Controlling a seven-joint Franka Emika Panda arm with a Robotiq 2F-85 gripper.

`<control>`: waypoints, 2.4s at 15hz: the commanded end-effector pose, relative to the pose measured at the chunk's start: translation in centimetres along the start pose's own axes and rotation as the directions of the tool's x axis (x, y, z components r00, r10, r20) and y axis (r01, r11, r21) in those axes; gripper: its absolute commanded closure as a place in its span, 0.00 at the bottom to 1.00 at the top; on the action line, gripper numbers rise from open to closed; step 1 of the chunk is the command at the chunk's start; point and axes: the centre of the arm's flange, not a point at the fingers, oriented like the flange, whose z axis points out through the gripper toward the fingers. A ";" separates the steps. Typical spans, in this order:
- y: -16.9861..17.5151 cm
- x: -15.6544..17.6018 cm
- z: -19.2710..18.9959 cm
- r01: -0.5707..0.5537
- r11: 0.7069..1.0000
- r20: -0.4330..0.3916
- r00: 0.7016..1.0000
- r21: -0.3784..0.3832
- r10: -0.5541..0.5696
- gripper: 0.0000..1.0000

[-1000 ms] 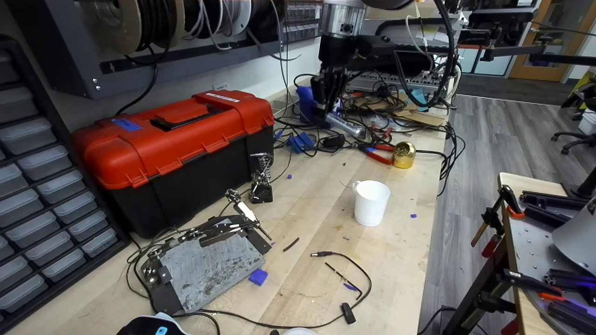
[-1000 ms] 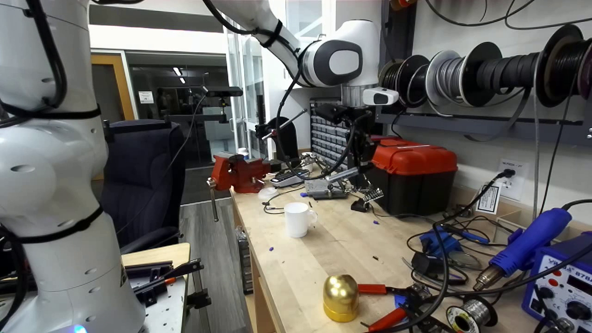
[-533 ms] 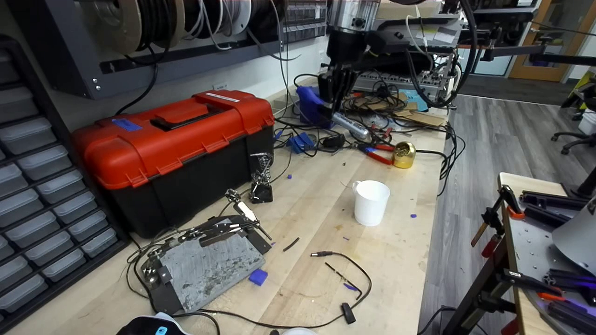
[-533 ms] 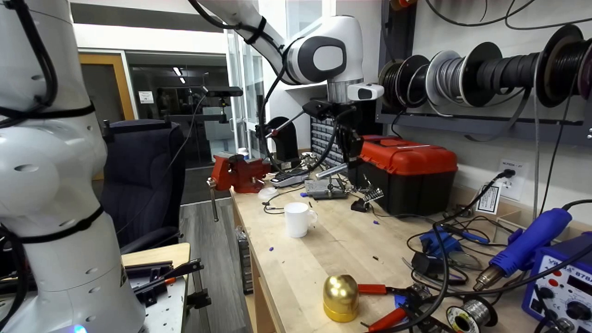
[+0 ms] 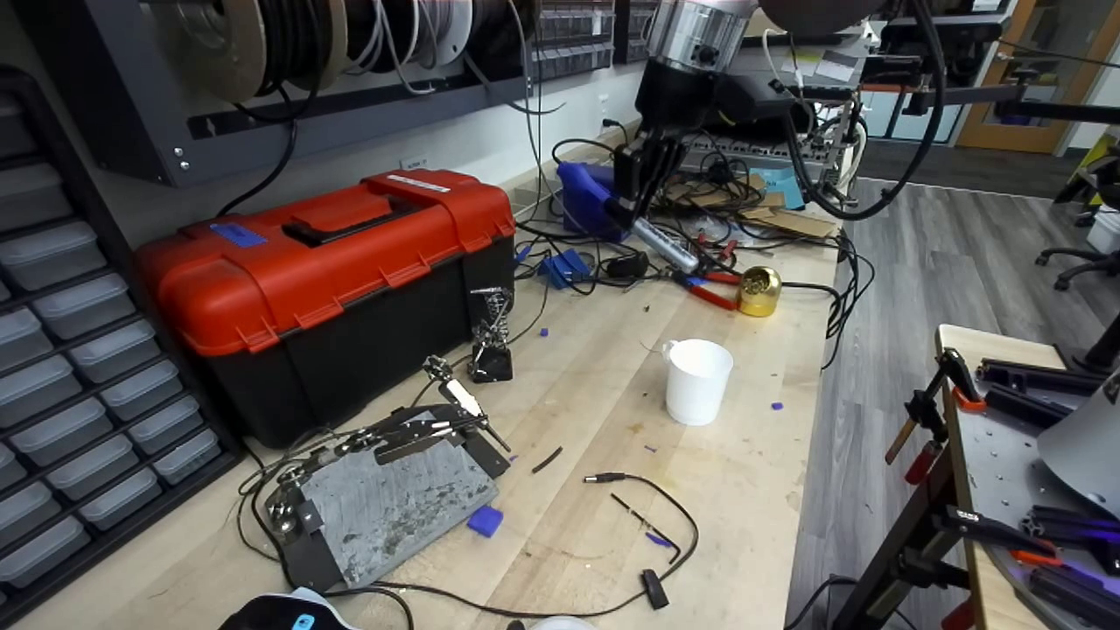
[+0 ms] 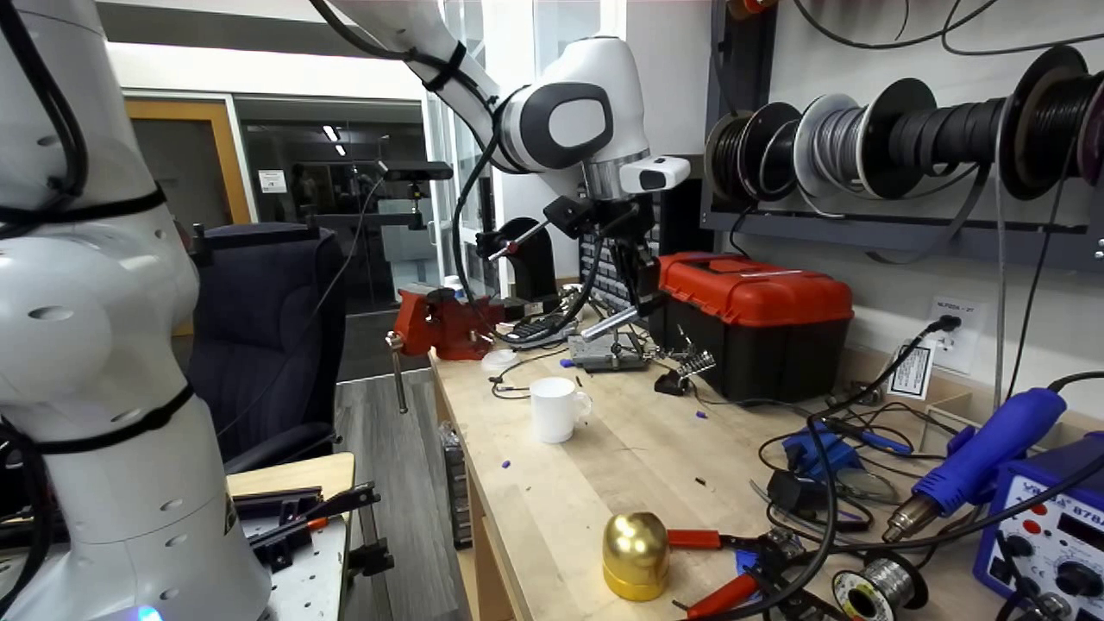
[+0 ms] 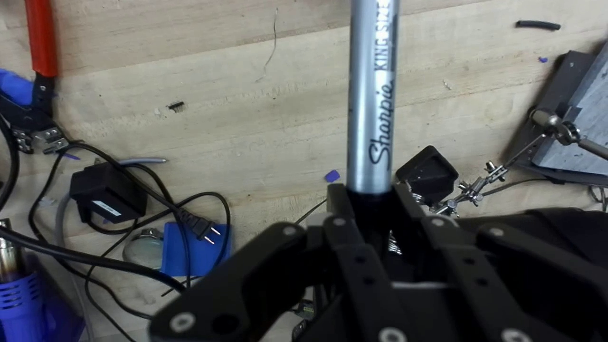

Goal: Place the black marker inside the white mug

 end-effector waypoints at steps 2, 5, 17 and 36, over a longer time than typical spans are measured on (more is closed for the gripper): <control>0.1 -3.3 -0.8 -0.036 0.999 -0.066 0.997 0.019 0.037 0.94; 0.3 -4.2 -0.5 -0.045 0.998 -0.091 0.995 0.036 0.048 0.94; -1.2 -6.8 0.3 -0.033 0.995 -0.133 0.990 0.094 0.046 0.94; -0.1 -11.6 -0.1 0.161 0.982 -0.261 0.956 0.101 -0.130 0.94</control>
